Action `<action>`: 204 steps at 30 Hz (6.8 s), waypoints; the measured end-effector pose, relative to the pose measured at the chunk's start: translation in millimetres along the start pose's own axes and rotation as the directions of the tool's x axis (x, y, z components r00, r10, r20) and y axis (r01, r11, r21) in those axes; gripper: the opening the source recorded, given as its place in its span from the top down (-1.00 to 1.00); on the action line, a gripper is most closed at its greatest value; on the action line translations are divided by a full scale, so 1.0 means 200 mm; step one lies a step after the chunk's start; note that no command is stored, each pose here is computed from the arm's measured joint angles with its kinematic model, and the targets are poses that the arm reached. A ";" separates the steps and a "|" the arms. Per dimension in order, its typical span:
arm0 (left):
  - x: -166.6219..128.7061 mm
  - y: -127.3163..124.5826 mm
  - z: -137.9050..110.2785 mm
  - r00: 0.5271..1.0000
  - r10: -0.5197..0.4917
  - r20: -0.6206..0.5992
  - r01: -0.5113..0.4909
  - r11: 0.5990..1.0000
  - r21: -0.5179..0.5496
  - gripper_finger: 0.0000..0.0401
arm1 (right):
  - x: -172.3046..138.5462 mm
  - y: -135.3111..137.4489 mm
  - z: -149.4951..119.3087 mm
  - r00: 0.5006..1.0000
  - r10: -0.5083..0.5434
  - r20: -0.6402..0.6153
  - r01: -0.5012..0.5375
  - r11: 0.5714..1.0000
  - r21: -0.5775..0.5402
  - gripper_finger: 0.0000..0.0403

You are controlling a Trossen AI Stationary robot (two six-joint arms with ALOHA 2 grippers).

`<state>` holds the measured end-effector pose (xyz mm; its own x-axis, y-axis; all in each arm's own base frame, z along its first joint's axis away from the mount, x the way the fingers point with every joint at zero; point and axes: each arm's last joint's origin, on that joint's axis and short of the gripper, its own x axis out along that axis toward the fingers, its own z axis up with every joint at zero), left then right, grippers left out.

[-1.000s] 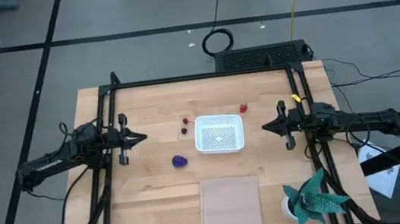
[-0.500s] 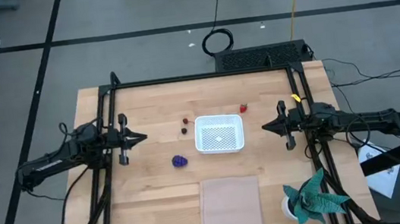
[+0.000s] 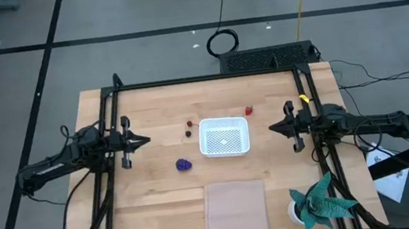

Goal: Pick and placing Produce into tupperware
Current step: Put the purple grape into the white basket

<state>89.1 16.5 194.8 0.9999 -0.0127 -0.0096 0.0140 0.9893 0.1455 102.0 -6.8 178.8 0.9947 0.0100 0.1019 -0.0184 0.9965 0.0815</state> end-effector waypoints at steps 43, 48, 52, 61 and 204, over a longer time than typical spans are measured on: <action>0.13 0.02 -0.02 0.998 -0.002 -0.065 -0.004 0.995 -0.095 0.87 | 0.00 0.01 0.02 0.999 0.032 0.019 -0.030 0.994 -0.102 1.00; 0.14 -0.02 0.00 0.998 -0.054 -0.045 0.051 0.997 -0.062 0.87 | 0.00 0.01 0.01 0.996 0.094 -0.007 -0.094 0.991 -0.094 1.00; 0.15 -0.06 0.00 0.997 -0.055 -0.047 0.052 0.997 -0.054 0.87 | 0.00 0.01 0.01 0.995 0.095 -0.007 -0.095 0.992 -0.089 1.00; 0.16 -0.09 0.00 0.996 -0.063 -0.058 0.063 0.998 -0.005 0.87 | 0.00 0.02 0.01 0.995 0.102 -0.005 -0.103 0.992 -0.071 1.00; 1.05 -0.13 0.15 0.369 -0.246 -0.896 0.049 0.968 -0.246 -0.55 | 0.00 0.01 -0.01 0.994 0.096 -0.046 -0.097 0.995 -0.022 1.00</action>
<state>299.8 -16.1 219.7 0.3582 -0.1176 -0.9262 0.0607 0.9929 -0.1025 101.9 -3.9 176.6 0.9920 0.1092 0.0632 -0.1124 0.9924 0.0499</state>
